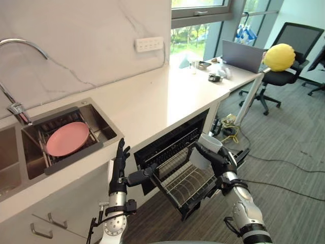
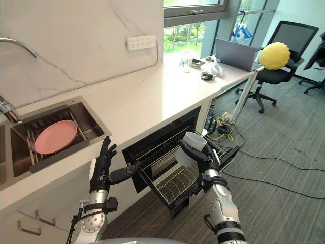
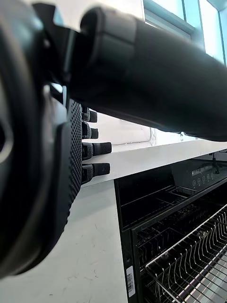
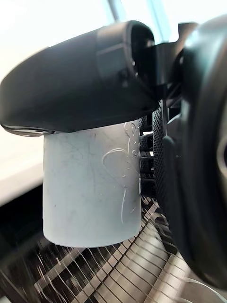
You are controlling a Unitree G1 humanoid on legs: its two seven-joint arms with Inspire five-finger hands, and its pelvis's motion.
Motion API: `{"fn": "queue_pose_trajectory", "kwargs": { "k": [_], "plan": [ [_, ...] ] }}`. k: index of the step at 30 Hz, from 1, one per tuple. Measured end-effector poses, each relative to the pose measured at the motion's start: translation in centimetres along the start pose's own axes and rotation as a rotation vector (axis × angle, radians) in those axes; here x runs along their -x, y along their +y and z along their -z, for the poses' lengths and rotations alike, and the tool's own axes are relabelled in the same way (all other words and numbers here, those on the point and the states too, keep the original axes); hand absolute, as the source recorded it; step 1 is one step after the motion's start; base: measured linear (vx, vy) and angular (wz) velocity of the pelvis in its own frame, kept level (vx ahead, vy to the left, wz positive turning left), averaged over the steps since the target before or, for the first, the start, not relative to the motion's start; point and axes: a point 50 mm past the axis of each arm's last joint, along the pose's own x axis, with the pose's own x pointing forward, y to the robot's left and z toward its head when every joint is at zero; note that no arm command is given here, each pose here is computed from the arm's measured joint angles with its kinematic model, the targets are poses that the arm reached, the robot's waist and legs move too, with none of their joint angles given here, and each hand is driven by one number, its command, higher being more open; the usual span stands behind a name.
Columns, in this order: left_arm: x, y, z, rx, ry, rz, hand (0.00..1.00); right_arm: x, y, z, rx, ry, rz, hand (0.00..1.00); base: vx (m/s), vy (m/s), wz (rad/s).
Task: Walk over to the sink, pick up the cup, carry it to the dishwasher, place the cup inside the dishwasher, then close the dishwasher door
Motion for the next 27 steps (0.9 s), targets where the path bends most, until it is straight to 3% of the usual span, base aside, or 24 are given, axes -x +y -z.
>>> {"fn": "queue_pose_trajectory", "kwargs": {
  "k": [7,13,20,27],
  "plan": [
    [-0.8,1.0,-1.0,0.072,-0.070,0.014,1.00,-1.9,-0.9,-0.1,0.160,0.101,0.032,0.00,0.01,-0.004,0.15],
    [-1.5,0.2,-3.2,0.286,-0.083,0.053,1.00,-2.1,-0.4,-0.1,0.181,0.109,0.047,0.00,0.01,-0.004,0.25],
    [-1.0,-2.6,-8.4,0.481,-0.285,0.319,1.00,-2.4,-0.1,-0.7,0.188,0.094,0.037,0.00,-0.03,0.017,0.04],
    [-0.4,-3.6,-9.0,0.556,-0.306,0.527,1.00,-2.9,0.3,-1.5,0.210,0.078,0.009,0.00,-0.02,0.006,-0.10]
  ]
}}
